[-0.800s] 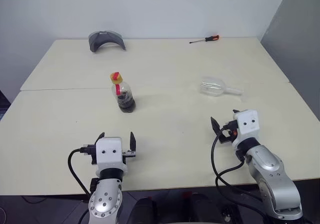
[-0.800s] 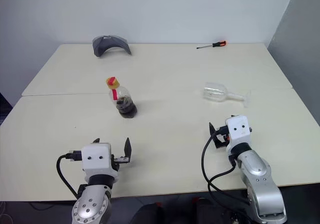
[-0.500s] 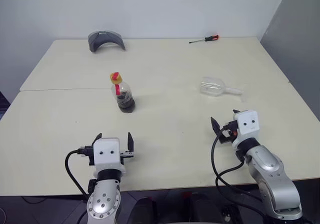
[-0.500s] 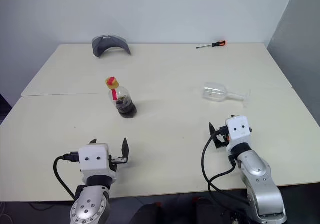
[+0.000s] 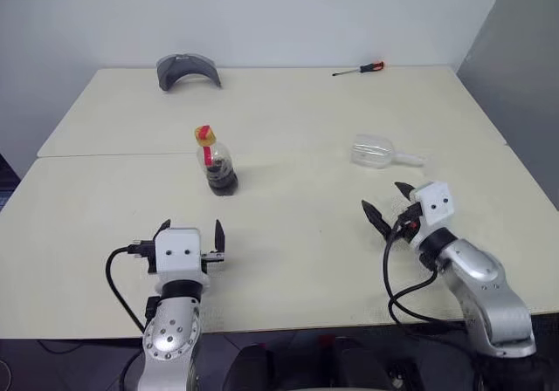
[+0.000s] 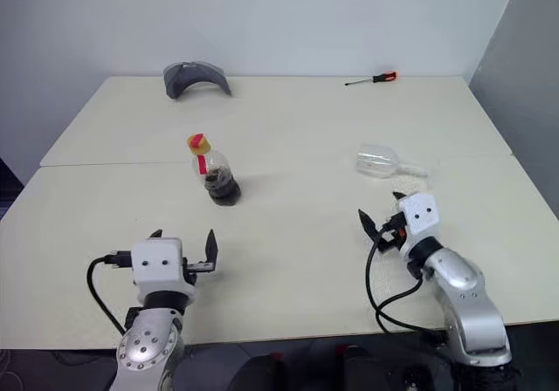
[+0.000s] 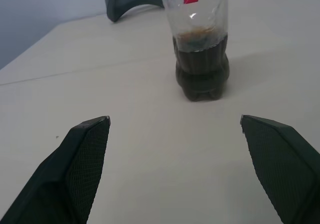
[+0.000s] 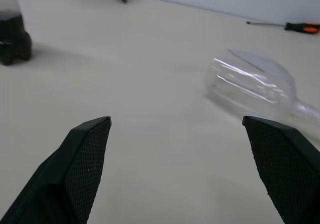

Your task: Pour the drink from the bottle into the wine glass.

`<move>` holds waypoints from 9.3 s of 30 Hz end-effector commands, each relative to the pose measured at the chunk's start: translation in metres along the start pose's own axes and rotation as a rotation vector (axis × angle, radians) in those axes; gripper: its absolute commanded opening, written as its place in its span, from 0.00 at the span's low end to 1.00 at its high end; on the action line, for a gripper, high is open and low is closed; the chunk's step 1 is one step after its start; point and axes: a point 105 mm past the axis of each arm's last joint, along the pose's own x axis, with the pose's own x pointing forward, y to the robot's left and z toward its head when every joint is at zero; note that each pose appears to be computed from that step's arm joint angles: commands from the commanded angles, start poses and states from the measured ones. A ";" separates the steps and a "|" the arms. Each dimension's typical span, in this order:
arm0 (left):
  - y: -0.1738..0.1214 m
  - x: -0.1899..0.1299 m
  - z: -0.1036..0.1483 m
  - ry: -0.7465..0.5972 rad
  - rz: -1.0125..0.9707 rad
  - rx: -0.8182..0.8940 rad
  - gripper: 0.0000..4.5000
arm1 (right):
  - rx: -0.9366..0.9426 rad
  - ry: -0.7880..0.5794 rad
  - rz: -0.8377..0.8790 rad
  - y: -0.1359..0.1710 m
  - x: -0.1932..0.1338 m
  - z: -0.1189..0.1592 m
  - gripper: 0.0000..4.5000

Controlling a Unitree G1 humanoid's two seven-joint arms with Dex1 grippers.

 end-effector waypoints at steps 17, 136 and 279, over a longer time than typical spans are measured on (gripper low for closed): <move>0.003 0.040 0.023 -0.149 -0.076 0.003 0.99 | 0.075 -0.185 0.452 0.026 0.017 0.048 1.00; -0.091 0.114 0.113 -0.218 -0.978 -0.097 0.34 | 0.037 -0.246 0.586 0.070 0.115 0.141 1.00; -0.057 0.068 0.124 -0.219 -1.209 -0.027 0.29 | -0.083 -0.118 0.617 0.026 0.113 0.155 1.00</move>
